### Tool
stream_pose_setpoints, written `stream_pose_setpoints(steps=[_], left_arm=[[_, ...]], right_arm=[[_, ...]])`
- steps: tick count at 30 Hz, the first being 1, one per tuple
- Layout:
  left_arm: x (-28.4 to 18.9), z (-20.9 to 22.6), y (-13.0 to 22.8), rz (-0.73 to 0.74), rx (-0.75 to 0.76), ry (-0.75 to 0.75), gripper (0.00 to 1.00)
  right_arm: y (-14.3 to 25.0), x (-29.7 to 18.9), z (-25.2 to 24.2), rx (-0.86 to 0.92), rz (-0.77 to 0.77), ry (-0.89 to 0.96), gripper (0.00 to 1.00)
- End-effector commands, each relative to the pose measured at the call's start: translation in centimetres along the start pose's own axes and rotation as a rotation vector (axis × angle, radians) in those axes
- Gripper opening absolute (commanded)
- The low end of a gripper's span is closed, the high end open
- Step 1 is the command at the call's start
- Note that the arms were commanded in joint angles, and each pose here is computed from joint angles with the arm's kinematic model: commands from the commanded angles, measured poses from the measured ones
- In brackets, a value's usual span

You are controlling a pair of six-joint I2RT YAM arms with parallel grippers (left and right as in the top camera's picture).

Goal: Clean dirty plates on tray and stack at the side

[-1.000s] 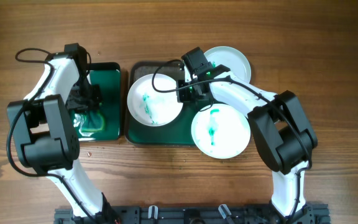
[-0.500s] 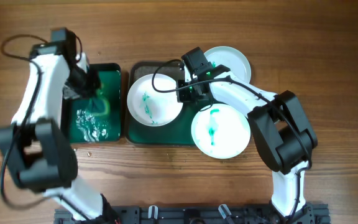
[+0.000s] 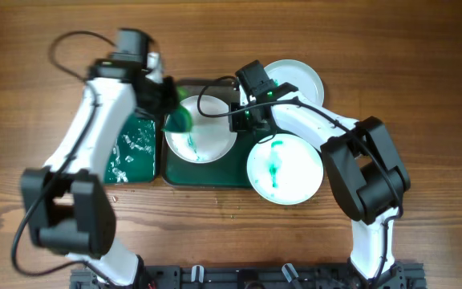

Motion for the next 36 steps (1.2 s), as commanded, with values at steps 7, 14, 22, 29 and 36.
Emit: stream_pose_setpoints(steps=[7, 14, 22, 29, 36], left_arm=[[9.3, -0.1, 1.9, 0.230, -0.133, -0.115, 0.04], [9.3, -3.5, 1.4, 0.211, 0.182, 0.403, 0.04], [9.9, 0.1, -0.1, 0.086, -0.087, -0.140, 0.04], [8.8, 2.2, 2.1, 0.188, -0.213, -0.430, 0.04], [8.8, -3.0, 2.7, 0.310, 0.168, 0.367, 0.04]], right_arm=[[0.0, 0.9, -1.3, 0.035, 0.023, 0.052, 0.04], [0.0, 0.9, -1.3, 0.032, 0.028, 0.046, 0.04], [0.0, 0.9, -1.3, 0.032, 0.028, 0.046, 0.05], [0.0, 0.9, -1.3, 0.033, 0.029, 0.043, 0.04], [0.0, 0.9, -1.3, 0.033, 0.030, 0.043, 0.04]])
Point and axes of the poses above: each gripper's point midway between its finger pads, its own x axis out along the fingers, its own z axis along the line the jaws close on, y = z × x, the point moved 10 cm from there along -x, back along the fingers, and after that the axes turned 13 degrees about x, right-handed, at the moved point
